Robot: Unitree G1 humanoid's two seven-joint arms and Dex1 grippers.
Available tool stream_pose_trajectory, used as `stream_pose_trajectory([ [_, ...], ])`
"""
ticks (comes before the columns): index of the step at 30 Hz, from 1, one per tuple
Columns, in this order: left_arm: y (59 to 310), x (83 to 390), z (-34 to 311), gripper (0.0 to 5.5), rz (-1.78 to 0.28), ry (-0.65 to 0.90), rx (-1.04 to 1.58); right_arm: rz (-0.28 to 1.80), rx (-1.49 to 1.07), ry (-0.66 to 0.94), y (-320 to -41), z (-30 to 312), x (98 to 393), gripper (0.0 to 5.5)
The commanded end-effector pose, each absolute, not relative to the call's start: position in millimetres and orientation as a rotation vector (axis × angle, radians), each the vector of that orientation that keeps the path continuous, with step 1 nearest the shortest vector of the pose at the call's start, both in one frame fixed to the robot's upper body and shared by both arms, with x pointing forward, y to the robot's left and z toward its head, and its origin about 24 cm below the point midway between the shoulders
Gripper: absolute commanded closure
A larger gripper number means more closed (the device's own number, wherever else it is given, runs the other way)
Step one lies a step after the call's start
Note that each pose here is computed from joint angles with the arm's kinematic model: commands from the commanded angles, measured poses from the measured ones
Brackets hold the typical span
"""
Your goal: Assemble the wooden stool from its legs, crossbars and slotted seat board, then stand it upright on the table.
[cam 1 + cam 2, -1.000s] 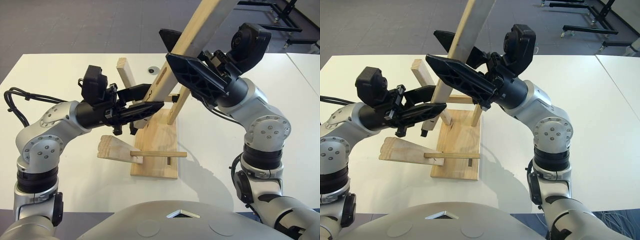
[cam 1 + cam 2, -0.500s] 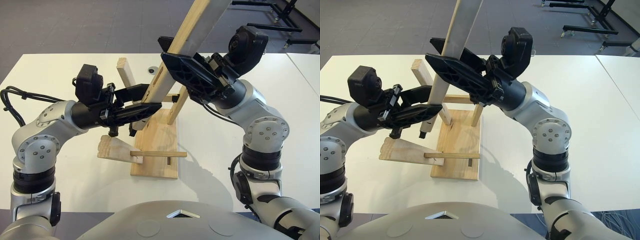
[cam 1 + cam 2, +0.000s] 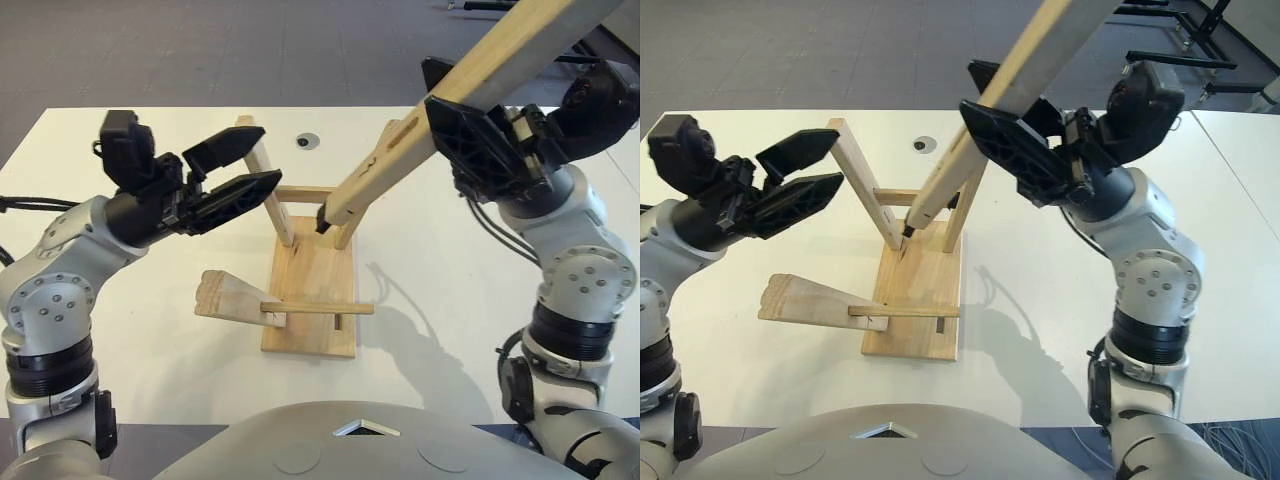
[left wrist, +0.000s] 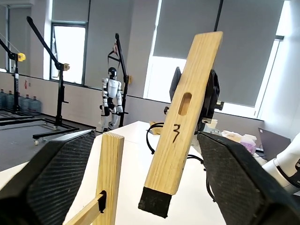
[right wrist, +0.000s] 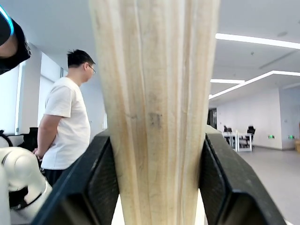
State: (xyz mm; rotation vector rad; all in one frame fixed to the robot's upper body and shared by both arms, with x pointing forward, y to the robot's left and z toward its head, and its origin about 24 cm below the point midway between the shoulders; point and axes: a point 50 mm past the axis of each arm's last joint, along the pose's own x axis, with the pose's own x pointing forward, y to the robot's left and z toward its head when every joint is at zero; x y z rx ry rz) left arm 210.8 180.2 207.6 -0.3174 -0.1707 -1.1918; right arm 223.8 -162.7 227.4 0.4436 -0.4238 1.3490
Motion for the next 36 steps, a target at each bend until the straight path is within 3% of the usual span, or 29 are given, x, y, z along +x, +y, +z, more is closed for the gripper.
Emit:
stream_pose_trajectory([
  [1, 189, 201, 214, 0.88, -1.137, -0.187, -0.286, 1.309, 0.403, -0.248, -190, 204, 212, 3.44],
  [6, 193, 197, 212, 0.12, -1.123, -0.142, -0.287, 1.324, 0.383, -0.144, -185, 181, 202, 3.44],
  [10, 189, 206, 207, 0.10, -1.155, -0.079, -0.259, 1.247, 0.226, -0.133, -162, 158, 226, 3.45],
  [14, 185, 209, 203, 0.10, -1.172, -0.067, -0.241, 1.221, 0.037, -0.120, -160, 155, 244, 3.45],
  [22, 176, 208, 194, 0.10, -1.170, -0.072, -0.225, 1.182, -0.029, -0.213, -148, 164, 275, 3.45],
  [28, 173, 210, 192, 0.10, -1.173, -0.080, -0.204, 1.181, -0.033, -0.263, -135, 168, 282, 3.45],
  [33, 179, 210, 196, 0.10, -1.154, -0.098, -0.184, 1.160, -0.017, -0.289, -154, 174, 269, 3.45],
  [36, 187, 210, 204, 0.10, -1.133, -0.128, -0.179, 1.192, 0.141, -0.334, -172, 179, 252, 3.45],
])
